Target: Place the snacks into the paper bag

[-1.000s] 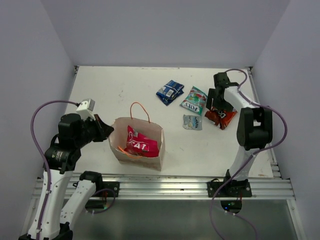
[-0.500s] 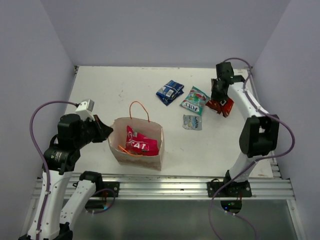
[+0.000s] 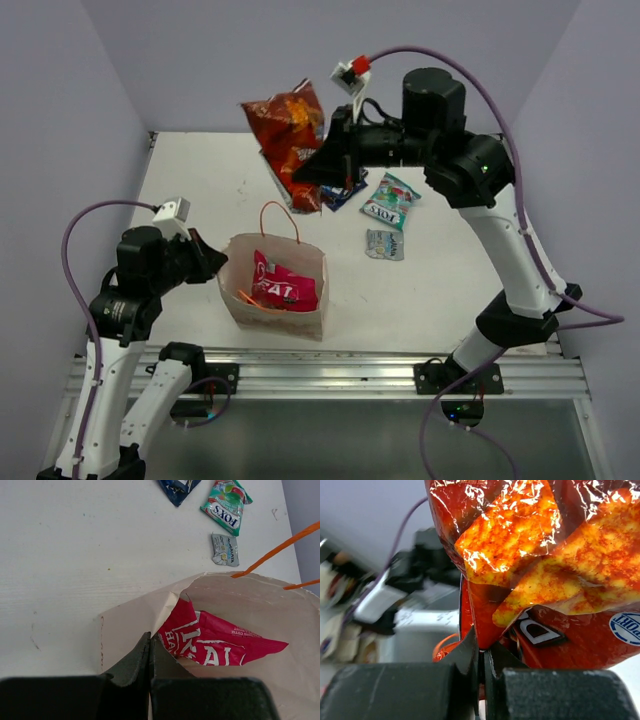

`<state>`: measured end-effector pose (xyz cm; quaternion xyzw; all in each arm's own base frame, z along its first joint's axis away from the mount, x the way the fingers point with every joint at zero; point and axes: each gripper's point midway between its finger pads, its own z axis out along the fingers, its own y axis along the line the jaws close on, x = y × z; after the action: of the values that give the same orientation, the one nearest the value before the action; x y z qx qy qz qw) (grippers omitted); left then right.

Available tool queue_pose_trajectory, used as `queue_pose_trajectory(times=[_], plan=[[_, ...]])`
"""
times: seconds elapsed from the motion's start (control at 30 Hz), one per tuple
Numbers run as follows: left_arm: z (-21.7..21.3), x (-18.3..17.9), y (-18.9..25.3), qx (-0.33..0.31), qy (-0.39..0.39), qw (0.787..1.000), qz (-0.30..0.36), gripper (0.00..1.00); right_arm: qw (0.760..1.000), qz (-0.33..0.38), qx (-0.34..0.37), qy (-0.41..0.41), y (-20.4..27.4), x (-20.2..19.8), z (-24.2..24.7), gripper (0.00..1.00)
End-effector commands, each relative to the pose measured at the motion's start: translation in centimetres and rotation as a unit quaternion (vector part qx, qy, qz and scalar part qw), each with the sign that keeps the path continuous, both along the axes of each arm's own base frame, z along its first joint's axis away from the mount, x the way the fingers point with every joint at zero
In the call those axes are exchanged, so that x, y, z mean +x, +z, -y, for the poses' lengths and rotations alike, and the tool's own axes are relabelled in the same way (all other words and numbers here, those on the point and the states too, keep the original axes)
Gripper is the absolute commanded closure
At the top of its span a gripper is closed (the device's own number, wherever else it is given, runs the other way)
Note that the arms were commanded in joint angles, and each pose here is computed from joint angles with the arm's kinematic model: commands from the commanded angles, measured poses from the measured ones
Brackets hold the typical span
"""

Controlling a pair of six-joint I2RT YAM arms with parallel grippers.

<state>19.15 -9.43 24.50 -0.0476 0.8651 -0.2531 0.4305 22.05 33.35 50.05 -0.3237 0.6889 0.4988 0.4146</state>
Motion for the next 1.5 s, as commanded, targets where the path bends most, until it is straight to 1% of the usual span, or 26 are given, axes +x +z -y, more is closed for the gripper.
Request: queue_pose_trajectory(times=[0.0,0.07,0.13,0.17,0.23,0.3,0.37,0.43,0.5,0.53,0.63,0.77,0.83,0.87,0.9,0.93,0.97,1.0,1.07,1.13,1.33,1.47], plan=[[0.5,0.7,0.6,-0.012,-0.007,1.0,0.016,1.0,0.975,-0.12,-0.013,0.186,-2.6,-6.9,-3.8,1.0],[0.5,0.7,0.6,-0.013,-0.007,1.0,0.018,1.0,0.957,-0.155,-0.015,0.243,-3.6,-9.5,-4.9,1.0],[0.6,0.7,0.6,-0.013,-0.008,1.0,0.019,1.0,0.945,-0.187,-0.034,0.266,-5.9,-10.6,-6.2,1.0],[0.5,0.6,0.5,-0.012,-0.007,1.0,0.019,1.0,0.937,-0.193,-0.047,0.287,-6.7,-12.3,-6.9,1.0],[0.4,0.5,0.6,-0.011,-0.005,1.0,0.02,1.0,0.93,-0.196,-0.079,0.301,-8.1,-14.1,-7.4,1.0],[0.4,0.3,0.5,-0.012,-0.005,1.0,0.021,1.0,0.926,-0.21,-0.099,0.297,-10.0,-14.3,-7.9,1.0],[0.4,0.2,0.4,-0.013,-0.004,1.0,0.02,1.0,0.925,-0.226,-0.117,0.282,-12.2,-14.2,-7.7,1.0],[0.3,-0.1,0.4,-0.014,-0.004,1.0,0.02,1.0,0.931,-0.221,-0.13,0.258,-14.0,-13.3,-7.8,1.0],[0.2,-0.3,0.5,-0.013,-0.001,1.0,0.024,1.0,0.933,-0.227,-0.154,0.235,-16.2,-12.6,-7.7,1.0],[0.2,-0.4,0.3,-0.012,0.0,1.0,0.02,1.0,0.937,-0.226,-0.16,0.211,-17.0,-11.7,-7.7,1.0],[0.1,-0.8,0.3,-0.011,0.0,1.0,0.02,1.0,0.947,-0.226,-0.154,0.167,-17.4,-9.5,-7.2,1.0],[0.0,-1.1,0.3,-0.011,0.001,1.0,0.022,1.0,0.961,-0.203,-0.173,0.069,-17.8,-5.4,-5.7,1.0],[-0.1,-1.2,0.4,-0.011,0.003,1.0,0.022,1.0,0.957,-0.2,-0.209,0.036,-19.0,-4.1,-4.6,1.0],[-0.1,-1.3,0.4,-0.011,0.003,1.0,0.023,1.0,0.959,-0.183,-0.213,0.029,-18.3,-3.6,-4.5,1.0],[-0.1,-1.4,0.5,-0.011,0.003,1.0,0.025,1.0,0.954,-0.174,-0.245,0.017,-19.1,-3.4,-3.4,1.0],[-0.1,-1.4,0.4,-0.011,0.003,1.0,0.023,1.0,0.948,-0.174,-0.265,0.016,-19.8,-3.0,-3.4,1.0],[-0.1,-1.4,0.4,-0.011,0.004,1.0,0.023,1.0,0.952,-0.157,-0.263,0.013,-18.5,-2.7,-3.2,1.0],[-0.1,-1.5,0.4,-0.011,0.003,1.0,0.023,1.0,0.942,-0.154,-0.299,0.009,-19.2,-2.9,-2.0,1.0],[-0.1,-1.4,0.4,-0.012,0.002,1.0,0.024,1.0,0.935,-0.152,-0.32,0.011,-19.6,-2.9,-1.5,1.0],[0.0,-1.3,0.4,-0.014,0.002,1.0,0.025,1.0,0.936,-0.16,-0.311,0.036,-19.6,-3.9,-2.1,1.0],[0.1,-1.2,0.6,-0.015,0.001,0.999,0.028,1.0,0.91,-0.169,-0.37,0.086,-23.5,-7.3,-3.5,1.0],[0.0,-1.1,0.6,-0.015,0.001,0.999,0.028,1.0,0.894,-0.158,-0.409,0.095,-25.8,-8.4,-4.1,1.0]])
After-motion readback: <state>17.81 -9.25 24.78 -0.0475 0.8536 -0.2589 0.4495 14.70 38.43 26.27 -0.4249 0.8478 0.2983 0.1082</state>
